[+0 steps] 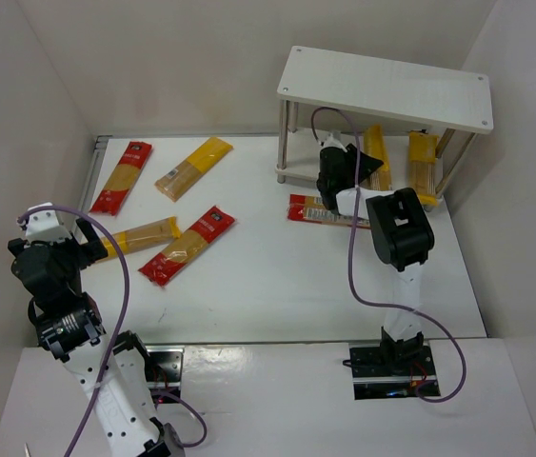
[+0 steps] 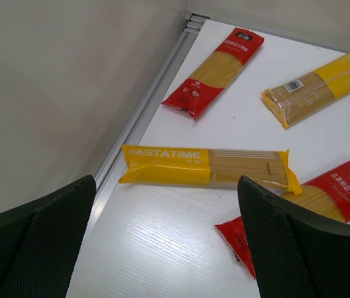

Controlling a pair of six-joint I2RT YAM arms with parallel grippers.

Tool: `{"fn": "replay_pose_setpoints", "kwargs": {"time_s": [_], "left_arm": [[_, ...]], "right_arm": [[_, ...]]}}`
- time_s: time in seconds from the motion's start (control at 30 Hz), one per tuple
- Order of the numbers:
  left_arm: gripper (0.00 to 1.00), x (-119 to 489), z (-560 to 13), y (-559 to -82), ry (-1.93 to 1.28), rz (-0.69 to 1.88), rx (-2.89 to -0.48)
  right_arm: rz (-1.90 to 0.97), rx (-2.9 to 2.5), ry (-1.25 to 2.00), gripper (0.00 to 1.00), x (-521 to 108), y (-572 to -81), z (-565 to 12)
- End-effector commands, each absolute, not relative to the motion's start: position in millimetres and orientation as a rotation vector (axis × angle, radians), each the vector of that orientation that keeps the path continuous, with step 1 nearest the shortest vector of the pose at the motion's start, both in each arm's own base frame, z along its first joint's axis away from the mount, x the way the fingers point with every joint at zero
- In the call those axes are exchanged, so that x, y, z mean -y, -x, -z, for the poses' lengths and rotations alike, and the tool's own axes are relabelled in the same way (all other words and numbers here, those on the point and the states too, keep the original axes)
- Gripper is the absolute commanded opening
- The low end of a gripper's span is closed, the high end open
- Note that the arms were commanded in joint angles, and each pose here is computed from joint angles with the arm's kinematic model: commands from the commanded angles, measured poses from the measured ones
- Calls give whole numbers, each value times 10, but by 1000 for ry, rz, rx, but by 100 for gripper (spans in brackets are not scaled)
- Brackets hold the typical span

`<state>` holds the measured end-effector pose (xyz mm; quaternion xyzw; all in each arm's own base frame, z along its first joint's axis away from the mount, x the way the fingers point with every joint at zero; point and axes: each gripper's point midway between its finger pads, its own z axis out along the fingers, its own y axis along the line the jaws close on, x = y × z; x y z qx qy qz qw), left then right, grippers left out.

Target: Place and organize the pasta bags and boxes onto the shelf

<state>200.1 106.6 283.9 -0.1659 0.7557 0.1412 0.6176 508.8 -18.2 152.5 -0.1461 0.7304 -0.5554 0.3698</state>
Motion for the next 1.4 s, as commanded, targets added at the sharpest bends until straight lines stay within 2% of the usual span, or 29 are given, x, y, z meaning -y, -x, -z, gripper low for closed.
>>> {"fn": "replay_pose_setpoints", "kwargs": {"time_s": [0.0,0.33,0.9,1.37], "left_arm": [[100,-1052,-2897,-2011,369,-320,-1713],[100,-1038,-2898,-2018,362,-312,-1713],[100,-1050,-2879,-2029,357,-316,-1724],[100,-1050,-2879,-2029,357,-316,-1724]], "right_arm": [[1425,-1760,157,0,267,-5219,-2016],[1411,-1776,98,0,315,-5409,-1971],[1486,-1827,-19,0,953,-5557,-1835],[1491,-1819,-34,0,1026,-5753,-1837]]}}
